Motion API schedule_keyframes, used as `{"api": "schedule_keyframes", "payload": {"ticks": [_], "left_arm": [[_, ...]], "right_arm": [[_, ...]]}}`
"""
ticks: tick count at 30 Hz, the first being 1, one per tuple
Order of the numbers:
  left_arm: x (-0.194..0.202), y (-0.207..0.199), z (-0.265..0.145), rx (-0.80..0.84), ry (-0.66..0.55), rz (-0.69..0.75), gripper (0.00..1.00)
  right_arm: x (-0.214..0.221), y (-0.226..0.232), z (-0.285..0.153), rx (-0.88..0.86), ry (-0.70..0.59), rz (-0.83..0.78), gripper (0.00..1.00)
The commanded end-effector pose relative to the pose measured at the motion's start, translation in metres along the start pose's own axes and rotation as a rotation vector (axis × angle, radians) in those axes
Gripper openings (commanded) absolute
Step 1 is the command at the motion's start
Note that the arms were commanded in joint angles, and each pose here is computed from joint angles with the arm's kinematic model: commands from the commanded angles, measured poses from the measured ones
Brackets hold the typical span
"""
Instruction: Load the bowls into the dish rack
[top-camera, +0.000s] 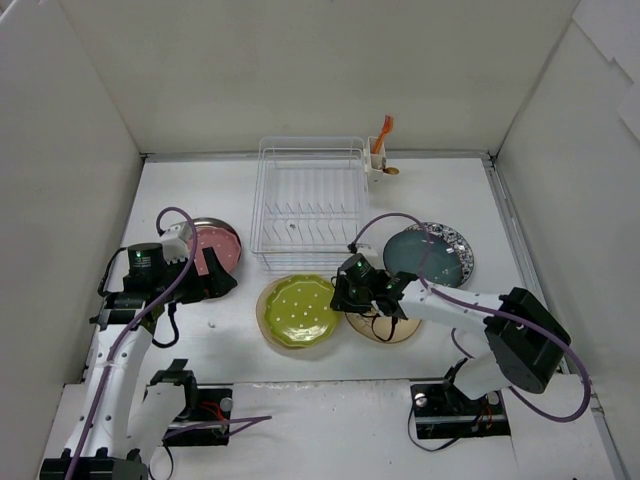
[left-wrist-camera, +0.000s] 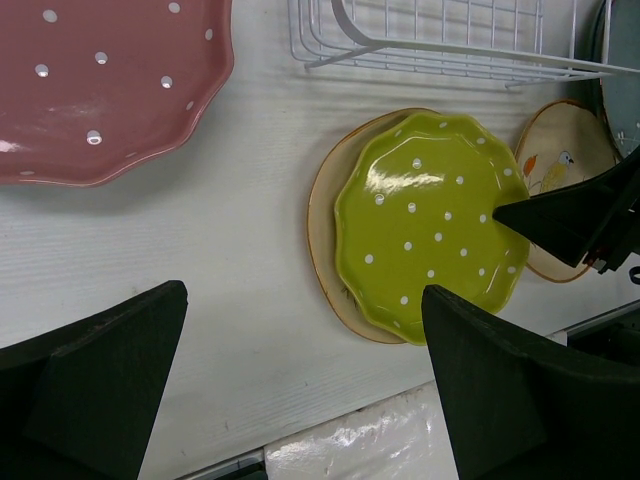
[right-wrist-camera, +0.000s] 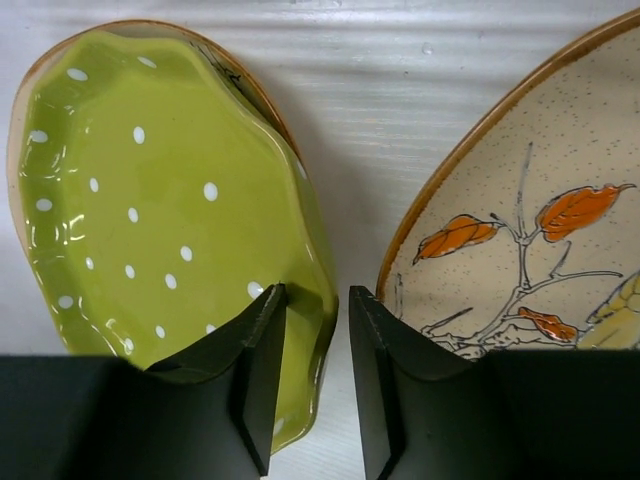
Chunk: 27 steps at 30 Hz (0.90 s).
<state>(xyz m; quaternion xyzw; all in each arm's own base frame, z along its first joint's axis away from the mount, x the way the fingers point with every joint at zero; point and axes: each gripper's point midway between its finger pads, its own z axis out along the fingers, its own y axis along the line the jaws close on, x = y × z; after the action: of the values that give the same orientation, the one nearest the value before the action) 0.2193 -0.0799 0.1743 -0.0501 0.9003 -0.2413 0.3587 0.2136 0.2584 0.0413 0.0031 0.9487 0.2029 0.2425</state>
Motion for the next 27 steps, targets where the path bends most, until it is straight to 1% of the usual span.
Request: {"api": "schedule_keyframes", "payload": {"ticks": [1, 2, 4, 5, 7, 11, 19, 20, 27], "left_arm": [[-0.018, -0.007, -0.001, 0.031, -0.059, 0.029, 1.0], [-0.018, -0.007, -0.001, 0.033, -0.059, 0.029, 1.0], [-0.018, -0.008, -0.002, 0.034, -0.063, 0.031, 0.99], [-0.018, -0.008, -0.002, 0.034, -0.063, 0.03, 0.99], [-0.018, -0.009, -0.003, 0.037, -0.063, 0.029, 0.99], [-0.019, -0.011, -0.004, 0.046, -0.065, 0.03, 0.99], [-0.016, -0.016, 0.001, 0.084, -0.055, -0.001, 0.99], [-0.015, -0.018, 0.001, 0.096, -0.05, -0.008, 0.99], [0.0, -0.022, 0.016, 0.164, -0.014, -0.087, 0.99]], "right_arm": [[-0.007, 0.009, 0.003, -0.036, -0.043, 0.008, 0.28], [-0.006, 0.009, 0.003, -0.036, -0.043, 0.007, 0.21], [-0.005, 0.007, 0.002, -0.036, -0.045, 0.003, 0.14], [-0.005, 0.006, 0.002, -0.034, -0.047, 0.0, 0.08], [-0.007, 0.007, -0.002, -0.043, -0.061, -0.008, 0.0], [-0.011, 0.01, -0.013, -0.069, -0.076, -0.027, 0.0], [-0.037, 0.034, -0.046, -0.144, -0.145, -0.065, 0.0], [-0.031, 0.034, -0.048, -0.149, -0.113, -0.07, 0.0], [-0.038, 0.051, -0.055, -0.21, -0.097, -0.058, 0.0]]}}
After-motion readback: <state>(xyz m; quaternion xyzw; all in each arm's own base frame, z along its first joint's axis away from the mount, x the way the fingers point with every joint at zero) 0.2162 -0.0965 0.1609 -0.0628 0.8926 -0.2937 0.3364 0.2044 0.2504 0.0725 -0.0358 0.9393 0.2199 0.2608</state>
